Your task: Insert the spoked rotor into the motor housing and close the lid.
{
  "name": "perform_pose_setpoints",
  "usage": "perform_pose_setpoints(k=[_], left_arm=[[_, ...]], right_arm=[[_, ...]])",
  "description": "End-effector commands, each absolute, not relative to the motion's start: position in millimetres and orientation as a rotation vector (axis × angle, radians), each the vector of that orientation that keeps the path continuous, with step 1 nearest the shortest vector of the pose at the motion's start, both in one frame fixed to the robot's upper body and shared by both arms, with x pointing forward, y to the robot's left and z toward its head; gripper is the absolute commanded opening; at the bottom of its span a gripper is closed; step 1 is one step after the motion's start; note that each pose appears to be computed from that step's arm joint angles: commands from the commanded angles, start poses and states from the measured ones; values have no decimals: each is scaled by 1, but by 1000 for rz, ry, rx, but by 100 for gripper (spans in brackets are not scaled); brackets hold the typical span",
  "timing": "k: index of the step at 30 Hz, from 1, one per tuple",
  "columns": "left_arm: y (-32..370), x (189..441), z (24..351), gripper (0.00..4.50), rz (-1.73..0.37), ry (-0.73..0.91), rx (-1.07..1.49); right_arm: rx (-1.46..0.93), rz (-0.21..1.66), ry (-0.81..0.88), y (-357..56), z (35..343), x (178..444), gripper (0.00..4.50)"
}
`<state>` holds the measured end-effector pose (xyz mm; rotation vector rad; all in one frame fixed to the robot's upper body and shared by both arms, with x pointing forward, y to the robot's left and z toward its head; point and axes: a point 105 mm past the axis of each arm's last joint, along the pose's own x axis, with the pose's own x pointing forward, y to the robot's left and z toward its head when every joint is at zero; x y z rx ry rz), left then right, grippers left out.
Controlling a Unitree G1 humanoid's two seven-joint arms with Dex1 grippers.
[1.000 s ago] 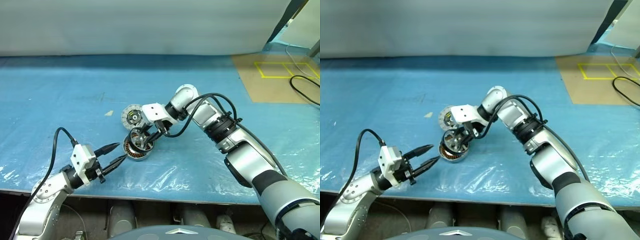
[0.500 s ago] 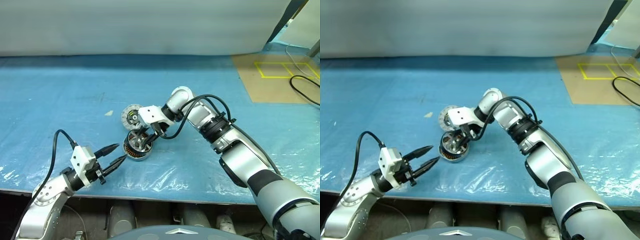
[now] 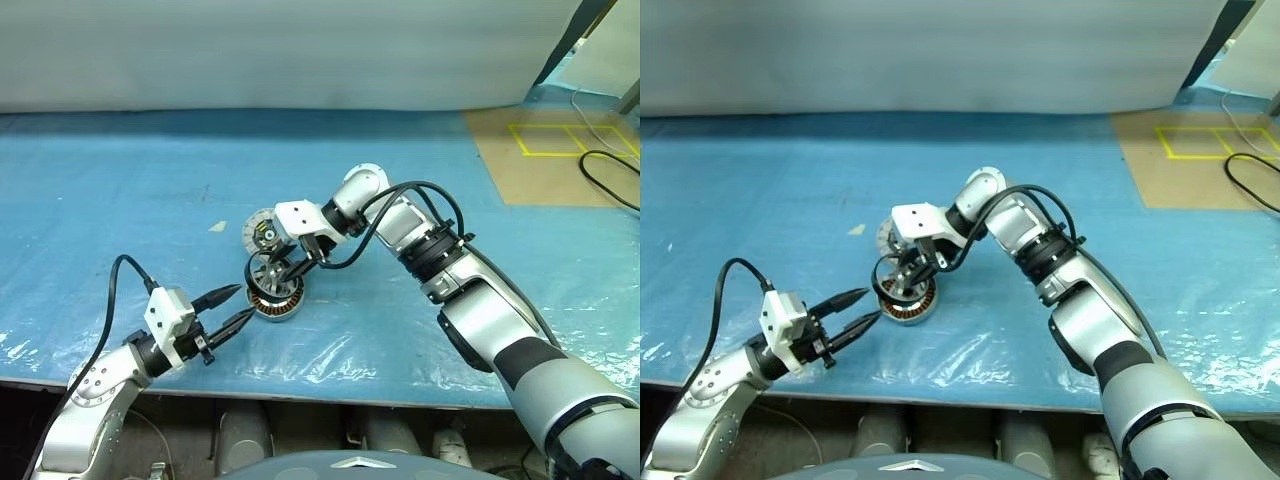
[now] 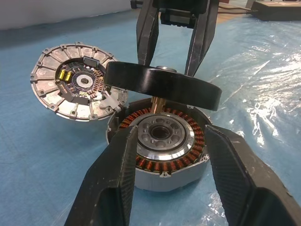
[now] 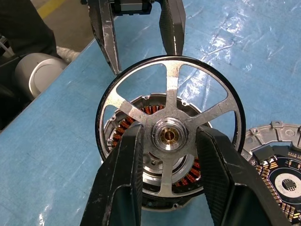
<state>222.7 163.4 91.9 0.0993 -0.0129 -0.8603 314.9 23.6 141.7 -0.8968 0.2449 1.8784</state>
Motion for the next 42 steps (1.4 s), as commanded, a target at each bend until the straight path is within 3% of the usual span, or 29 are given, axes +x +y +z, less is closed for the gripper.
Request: perform_pose_setpoints(k=[1,18,32,42], left_arm=[[158,221,100,238,-872,-47,105],[159,220,100,238,-864,-43,103],[157,221,100,238,-874,-42,101],[157,221,99,238,-874,-41,102]], right_arm=[[-893,1859,244,23,140,317,165],[-894,1898,244,28,132,306,165],[-886,1898,163,40,152,303,165],[-900,1871,249,29,134,310,165]])
